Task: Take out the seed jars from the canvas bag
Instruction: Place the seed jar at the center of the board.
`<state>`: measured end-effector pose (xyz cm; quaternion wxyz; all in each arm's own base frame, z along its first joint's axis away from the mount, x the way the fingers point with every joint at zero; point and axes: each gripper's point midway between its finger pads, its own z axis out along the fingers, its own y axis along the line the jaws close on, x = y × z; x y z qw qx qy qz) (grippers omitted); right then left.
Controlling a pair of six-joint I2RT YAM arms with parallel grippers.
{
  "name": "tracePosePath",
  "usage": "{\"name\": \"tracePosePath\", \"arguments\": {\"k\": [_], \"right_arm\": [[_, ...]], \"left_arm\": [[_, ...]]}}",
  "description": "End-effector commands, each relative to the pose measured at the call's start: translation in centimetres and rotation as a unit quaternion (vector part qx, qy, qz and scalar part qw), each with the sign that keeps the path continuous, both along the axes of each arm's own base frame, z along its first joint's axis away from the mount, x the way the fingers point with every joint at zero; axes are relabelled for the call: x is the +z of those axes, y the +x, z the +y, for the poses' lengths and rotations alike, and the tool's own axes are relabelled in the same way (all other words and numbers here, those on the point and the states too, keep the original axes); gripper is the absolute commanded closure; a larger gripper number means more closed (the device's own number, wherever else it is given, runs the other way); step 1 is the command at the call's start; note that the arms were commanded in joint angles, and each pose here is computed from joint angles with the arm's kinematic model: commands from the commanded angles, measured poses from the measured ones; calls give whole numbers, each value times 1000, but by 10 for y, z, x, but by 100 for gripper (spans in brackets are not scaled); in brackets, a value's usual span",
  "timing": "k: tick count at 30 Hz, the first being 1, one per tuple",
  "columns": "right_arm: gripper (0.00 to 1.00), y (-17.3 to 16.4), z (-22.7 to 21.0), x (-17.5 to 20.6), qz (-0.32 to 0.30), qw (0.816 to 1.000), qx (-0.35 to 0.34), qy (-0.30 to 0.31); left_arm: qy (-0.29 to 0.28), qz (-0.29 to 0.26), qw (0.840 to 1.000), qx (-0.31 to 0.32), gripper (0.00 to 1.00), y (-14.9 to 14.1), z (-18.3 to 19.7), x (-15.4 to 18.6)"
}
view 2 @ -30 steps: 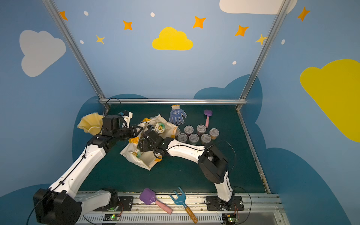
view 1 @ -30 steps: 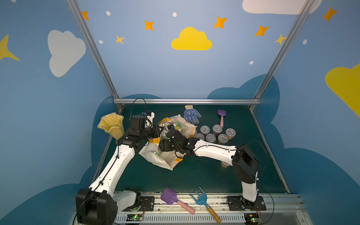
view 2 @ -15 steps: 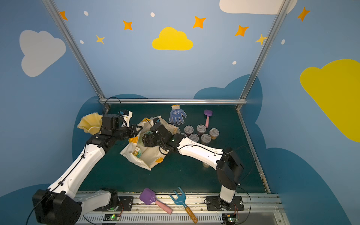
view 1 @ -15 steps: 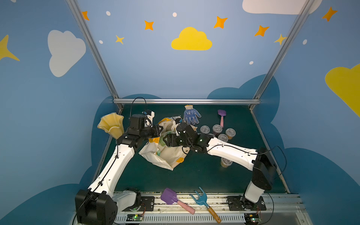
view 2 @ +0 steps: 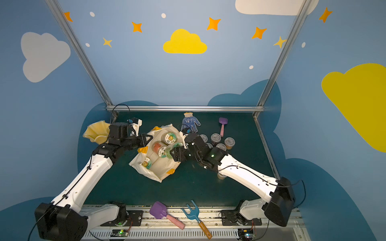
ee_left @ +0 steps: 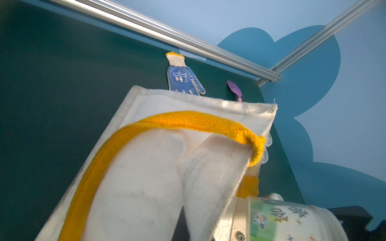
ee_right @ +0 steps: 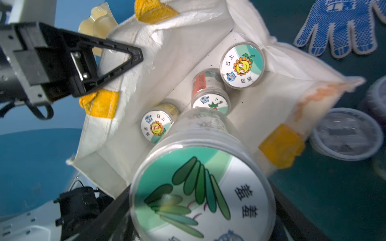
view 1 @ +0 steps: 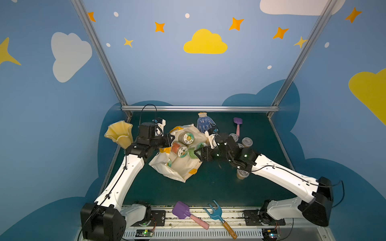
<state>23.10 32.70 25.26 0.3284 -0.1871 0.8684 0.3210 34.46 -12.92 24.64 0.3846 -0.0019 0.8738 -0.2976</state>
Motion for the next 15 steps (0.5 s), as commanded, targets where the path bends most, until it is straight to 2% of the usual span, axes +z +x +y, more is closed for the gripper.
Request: {"name": "tracePosePath", "arguments": {"k": [1, 7, 15], "right_arm": [[28, -14, -24, 11, -27, 999, 29, -30], [28, -23, -70, 2, -20, 997, 2, -76], [28, -20, -120, -41, 26, 986, -58, -157]], "left_arm": [[2, -16, 1000, -5, 95, 2, -1, 9], [0, -13, 1000, -4, 95, 2, -1, 6], [4, -12, 1000, -6, 95, 1, -1, 4]]}}
